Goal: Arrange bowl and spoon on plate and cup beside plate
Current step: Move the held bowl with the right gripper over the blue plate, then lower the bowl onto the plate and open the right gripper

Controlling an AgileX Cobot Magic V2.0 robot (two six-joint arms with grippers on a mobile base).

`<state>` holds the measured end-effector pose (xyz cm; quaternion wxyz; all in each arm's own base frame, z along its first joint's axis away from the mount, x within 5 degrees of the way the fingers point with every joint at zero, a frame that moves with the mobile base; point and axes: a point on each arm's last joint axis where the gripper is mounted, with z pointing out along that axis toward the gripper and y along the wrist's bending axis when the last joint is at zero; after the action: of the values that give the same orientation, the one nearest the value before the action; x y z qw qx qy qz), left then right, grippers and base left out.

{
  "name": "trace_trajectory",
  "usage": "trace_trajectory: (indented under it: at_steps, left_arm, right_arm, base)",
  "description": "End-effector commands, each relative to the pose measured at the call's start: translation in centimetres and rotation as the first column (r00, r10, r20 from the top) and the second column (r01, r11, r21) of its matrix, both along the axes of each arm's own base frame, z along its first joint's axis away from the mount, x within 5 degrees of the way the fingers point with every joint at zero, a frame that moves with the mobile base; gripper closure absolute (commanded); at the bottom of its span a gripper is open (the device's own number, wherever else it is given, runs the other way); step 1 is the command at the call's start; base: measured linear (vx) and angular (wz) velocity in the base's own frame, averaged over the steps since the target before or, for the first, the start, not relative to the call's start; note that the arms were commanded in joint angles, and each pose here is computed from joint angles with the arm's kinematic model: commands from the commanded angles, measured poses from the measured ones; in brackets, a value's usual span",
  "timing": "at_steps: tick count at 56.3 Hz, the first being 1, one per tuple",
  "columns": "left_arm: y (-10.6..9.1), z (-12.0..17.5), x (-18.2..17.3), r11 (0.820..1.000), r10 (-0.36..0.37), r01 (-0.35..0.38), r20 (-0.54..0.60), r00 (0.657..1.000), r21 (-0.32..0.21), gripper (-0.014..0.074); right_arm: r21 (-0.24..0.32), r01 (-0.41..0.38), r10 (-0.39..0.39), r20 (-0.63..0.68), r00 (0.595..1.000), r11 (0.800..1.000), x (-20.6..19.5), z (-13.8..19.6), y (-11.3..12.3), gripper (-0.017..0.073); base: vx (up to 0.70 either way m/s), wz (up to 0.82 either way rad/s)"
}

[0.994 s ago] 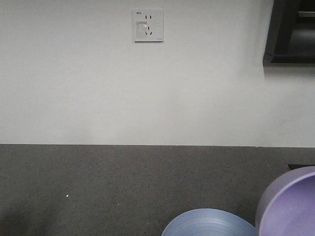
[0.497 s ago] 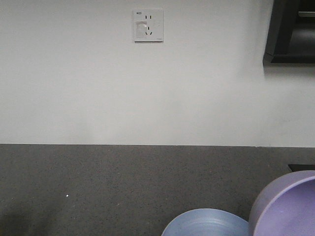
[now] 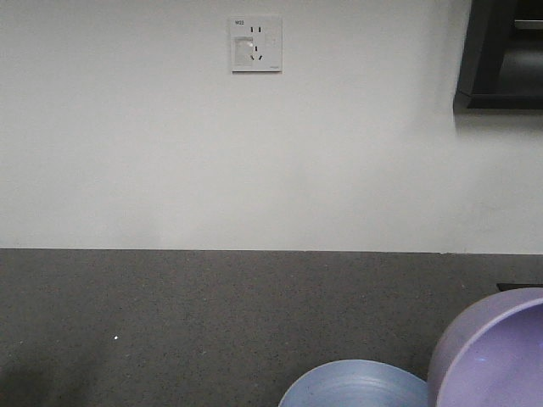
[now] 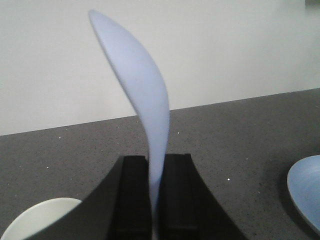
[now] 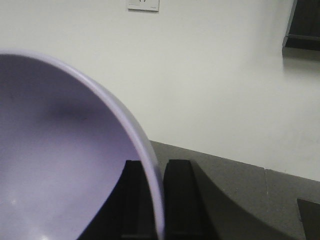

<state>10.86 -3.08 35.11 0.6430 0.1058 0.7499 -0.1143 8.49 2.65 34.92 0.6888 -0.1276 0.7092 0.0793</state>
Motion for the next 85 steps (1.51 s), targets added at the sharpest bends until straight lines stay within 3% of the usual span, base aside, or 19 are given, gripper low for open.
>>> trace_trajectory:
  at_steps: [1,9,16,26,31,39,48,59,85]
  left_arm:
    - [0.1,1.3,0.2,0.999,0.026,-0.023,0.070,0.997,-0.043,0.0596]
    - [0.1,1.3,0.2,0.999,0.026,-0.023,0.070,0.997,-0.043,0.0596]
    - [0.1,1.3,0.1,0.999,0.024,-0.022,0.068,0.997,-0.043,0.0596]
    - [0.1,1.3,0.1,0.999,0.024,-0.022,0.068,0.997,-0.043,0.0596]
    - [0.2,1.4,0.2,0.999,0.029,-0.025,0.074,0.997,-0.044,0.0596]
    - [0.2,1.4,0.2,0.999,0.032,-0.028,0.078,0.996,-0.046,0.0596]
    - [0.2,1.4,0.2,0.998,0.033,-0.029,0.080,0.996,-0.046,0.0596]
    - [0.2,1.4,0.2,0.998,0.033,-0.029,0.080,0.996,-0.046,0.0596]
    - [0.2,1.4,0.2,0.999,0.032,-0.028,0.078,0.996,-0.046,0.0596]
  right_arm:
    - [0.067,0.043,-0.046,0.044,0.998,0.997,0.2,1.2,-0.4,0.0568]
    - [0.138,0.053,-0.038,-0.104,0.994,0.989,2.4,0.3,-0.5,0.0568]
    - [0.130,0.066,-0.024,-0.302,0.953,0.989,5.3,-0.2,-0.6,0.0568]
    - [0.049,0.071,-0.031,-0.568,0.823,0.996,9.5,-0.5,-1.1,0.0568]
    - [0.058,0.073,-0.019,-0.635,0.772,0.996,11.5,-0.7,-1.2,0.0568]
    - [0.093,0.060,0.021,-0.687,0.726,0.994,13.7,-1.2,-0.9,0.0568]
    - [0.085,-0.032,0.084,-0.729,0.679,0.996,15.2,-2.6,1.4,0.0568]
    - [0.084,-0.070,0.109,-0.780,0.617,0.994,16.7,-4.8,3.7,0.0568]
    - [0.076,-0.042,0.086,-0.817,0.571,0.996,18.7,-7.4,4.0,0.0568]
  base:
    - [0.00,0.00]
    - [0.00,0.00]
    - [0.00,0.00]
    - [0.00,0.00]
    - [0.00,0.00]
    - [0.00,0.00]
    - [0.00,0.00]
    - [0.00,0.00]
    - [0.00,0.00]
